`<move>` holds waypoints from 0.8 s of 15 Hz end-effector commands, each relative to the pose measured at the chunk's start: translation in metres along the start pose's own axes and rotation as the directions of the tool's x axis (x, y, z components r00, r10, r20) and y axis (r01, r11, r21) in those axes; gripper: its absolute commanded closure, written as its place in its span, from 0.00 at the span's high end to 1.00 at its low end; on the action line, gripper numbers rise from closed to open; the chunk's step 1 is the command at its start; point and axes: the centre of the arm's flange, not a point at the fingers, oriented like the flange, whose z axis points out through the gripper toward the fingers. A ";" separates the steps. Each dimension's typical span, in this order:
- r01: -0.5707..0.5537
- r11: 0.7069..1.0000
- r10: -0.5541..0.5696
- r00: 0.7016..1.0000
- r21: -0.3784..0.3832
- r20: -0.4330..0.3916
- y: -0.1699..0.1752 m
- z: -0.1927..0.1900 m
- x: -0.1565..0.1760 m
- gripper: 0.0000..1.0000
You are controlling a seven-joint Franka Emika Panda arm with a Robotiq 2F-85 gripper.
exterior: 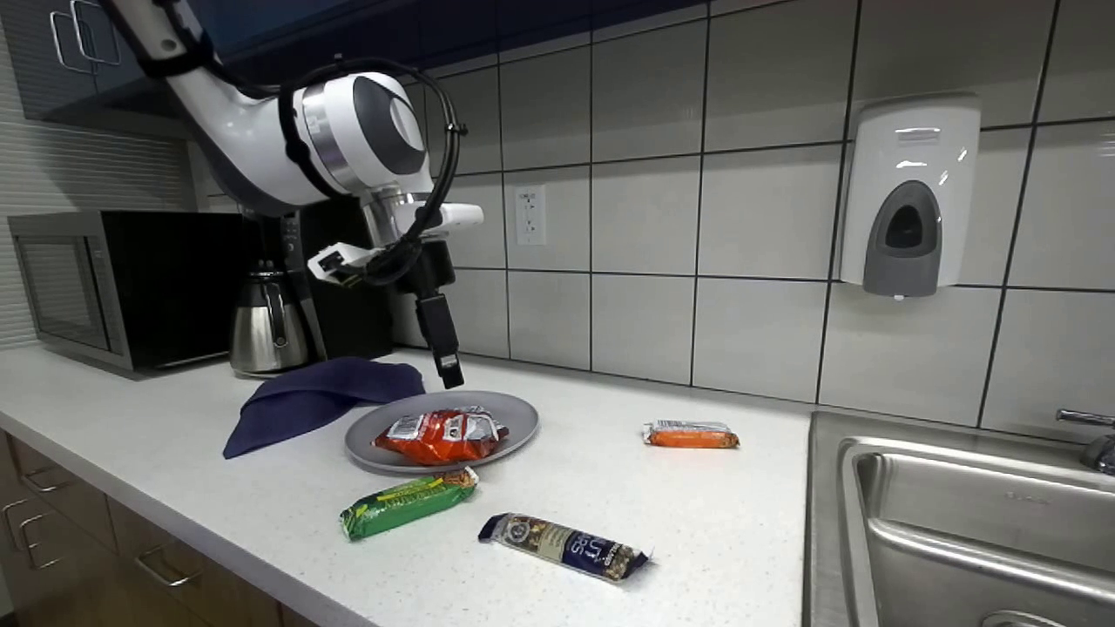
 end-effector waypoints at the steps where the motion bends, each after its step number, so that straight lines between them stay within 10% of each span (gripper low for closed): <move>1: -0.081 0.997 0.081 0.997 -0.002 0.013 0.017 -0.002 -0.008 1.00; 12: -0.182 0.983 0.183 0.982 -0.029 0.036 0.012 0.023 -0.011 1.00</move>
